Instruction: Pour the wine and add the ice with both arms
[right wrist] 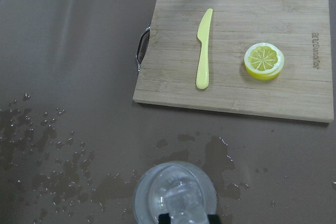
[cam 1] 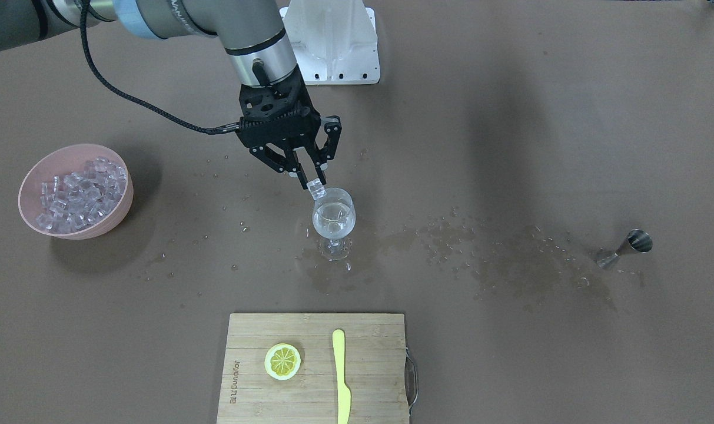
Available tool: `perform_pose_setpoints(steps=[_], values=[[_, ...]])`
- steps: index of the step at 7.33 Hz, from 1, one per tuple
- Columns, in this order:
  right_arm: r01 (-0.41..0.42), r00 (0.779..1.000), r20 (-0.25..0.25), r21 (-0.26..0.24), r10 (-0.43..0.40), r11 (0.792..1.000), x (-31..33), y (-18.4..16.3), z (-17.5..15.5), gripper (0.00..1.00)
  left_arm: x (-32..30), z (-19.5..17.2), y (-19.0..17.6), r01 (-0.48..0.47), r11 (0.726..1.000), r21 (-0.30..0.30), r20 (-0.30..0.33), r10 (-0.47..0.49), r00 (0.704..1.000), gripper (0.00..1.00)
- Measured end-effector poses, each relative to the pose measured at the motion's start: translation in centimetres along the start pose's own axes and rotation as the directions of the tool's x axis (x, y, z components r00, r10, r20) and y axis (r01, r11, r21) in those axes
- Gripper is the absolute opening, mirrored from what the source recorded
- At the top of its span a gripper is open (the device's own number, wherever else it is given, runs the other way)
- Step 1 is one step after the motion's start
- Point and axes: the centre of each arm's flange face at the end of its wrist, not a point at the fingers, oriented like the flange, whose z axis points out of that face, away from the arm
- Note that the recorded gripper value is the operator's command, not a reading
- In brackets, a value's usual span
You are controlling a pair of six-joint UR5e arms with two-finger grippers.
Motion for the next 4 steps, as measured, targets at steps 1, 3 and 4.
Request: perform_pose_setpoints(steps=[1, 3, 4], values=[[-0.003, 0.999, -0.038, -0.015, 0.002, 1.0, -0.8, 0.1, 0.4, 0.0, 0.0, 0.0, 0.0, 0.0, 1.0, 0.0, 0.0, 0.0, 1.0, 0.98], [0.0, 0.996, -0.088, -0.035, -0.003, 0.999, -2.0, 0.8, 0.7, 0.0, -0.1, 0.1, 0.0, 0.001, 1.0, -0.001, 0.0, -0.001, 1.0, 0.98], [0.001, 0.995, -0.096, -0.041, -0.005, 0.999, -2.4, 1.0, 0.7, 0.0, -0.1, 0.1, 0.0, 0.002, 1.0, -0.002, 0.0, -0.002, 1.0, 0.98]])
